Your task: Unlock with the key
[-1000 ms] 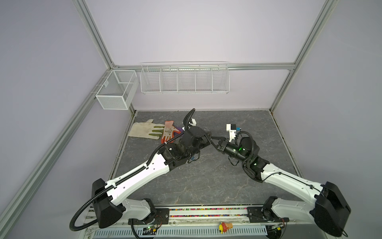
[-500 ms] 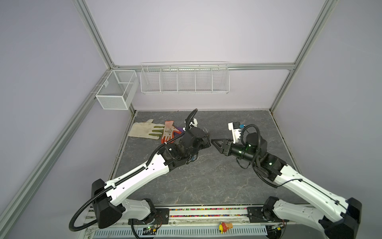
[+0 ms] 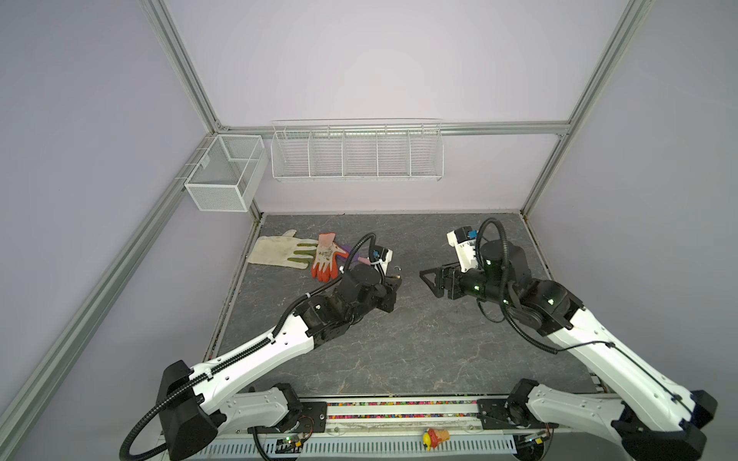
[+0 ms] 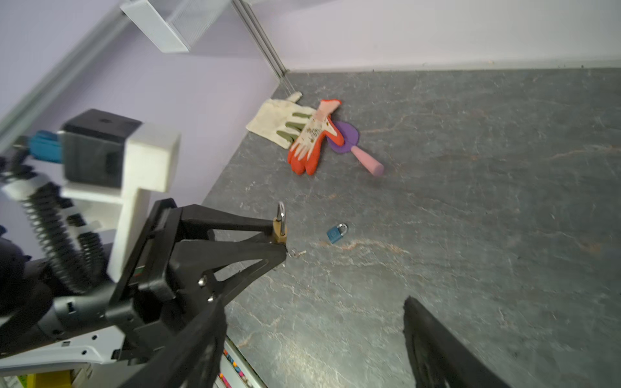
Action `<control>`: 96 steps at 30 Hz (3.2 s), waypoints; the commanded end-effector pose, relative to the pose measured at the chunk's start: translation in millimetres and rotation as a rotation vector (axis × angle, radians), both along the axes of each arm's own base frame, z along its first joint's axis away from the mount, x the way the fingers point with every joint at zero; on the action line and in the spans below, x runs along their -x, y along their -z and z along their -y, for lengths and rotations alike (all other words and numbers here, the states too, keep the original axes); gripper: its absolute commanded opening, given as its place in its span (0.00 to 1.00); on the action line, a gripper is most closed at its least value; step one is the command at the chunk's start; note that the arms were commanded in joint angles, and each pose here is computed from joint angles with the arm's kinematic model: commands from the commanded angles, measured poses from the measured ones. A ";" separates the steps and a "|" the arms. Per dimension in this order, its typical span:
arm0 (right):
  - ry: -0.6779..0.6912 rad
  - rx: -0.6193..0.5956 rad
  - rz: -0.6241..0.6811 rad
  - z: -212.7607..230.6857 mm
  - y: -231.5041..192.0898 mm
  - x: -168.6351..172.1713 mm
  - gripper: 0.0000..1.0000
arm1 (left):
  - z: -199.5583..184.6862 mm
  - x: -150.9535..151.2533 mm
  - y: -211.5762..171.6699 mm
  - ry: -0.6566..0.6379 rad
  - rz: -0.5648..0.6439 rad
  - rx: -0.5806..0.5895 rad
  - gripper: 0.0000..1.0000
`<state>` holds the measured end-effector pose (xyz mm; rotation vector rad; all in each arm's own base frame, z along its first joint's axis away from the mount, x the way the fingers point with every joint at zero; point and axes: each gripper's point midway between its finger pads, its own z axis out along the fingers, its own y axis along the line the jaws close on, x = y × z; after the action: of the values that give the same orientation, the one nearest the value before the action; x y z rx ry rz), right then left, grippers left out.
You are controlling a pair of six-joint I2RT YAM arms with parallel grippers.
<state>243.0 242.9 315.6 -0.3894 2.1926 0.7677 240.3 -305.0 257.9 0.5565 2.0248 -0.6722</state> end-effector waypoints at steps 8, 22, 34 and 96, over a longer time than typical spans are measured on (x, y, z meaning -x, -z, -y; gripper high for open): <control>-0.063 0.193 -0.057 1.0 21.1 -4.4 0.89 | 23.6 14.5 -5.6 0.206 0.200 0.076 0.00; -0.086 0.304 -0.133 -18.3 42.1 -27.6 0.91 | 24.4 11.3 3.6 0.205 0.230 0.060 0.00; -0.024 0.443 -0.171 -11.5 58.6 -47.8 0.93 | 22.4 12.8 7.5 0.209 0.230 0.050 0.00; 0.371 0.190 -0.387 107.7 136.7 -30.9 0.99 | 28.4 -69.7 147.2 -0.466 -0.409 -0.390 0.00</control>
<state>269.2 138.8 177.7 -0.0023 2.6362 0.3974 313.2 -353.8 130.8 0.2534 2.4537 -0.2950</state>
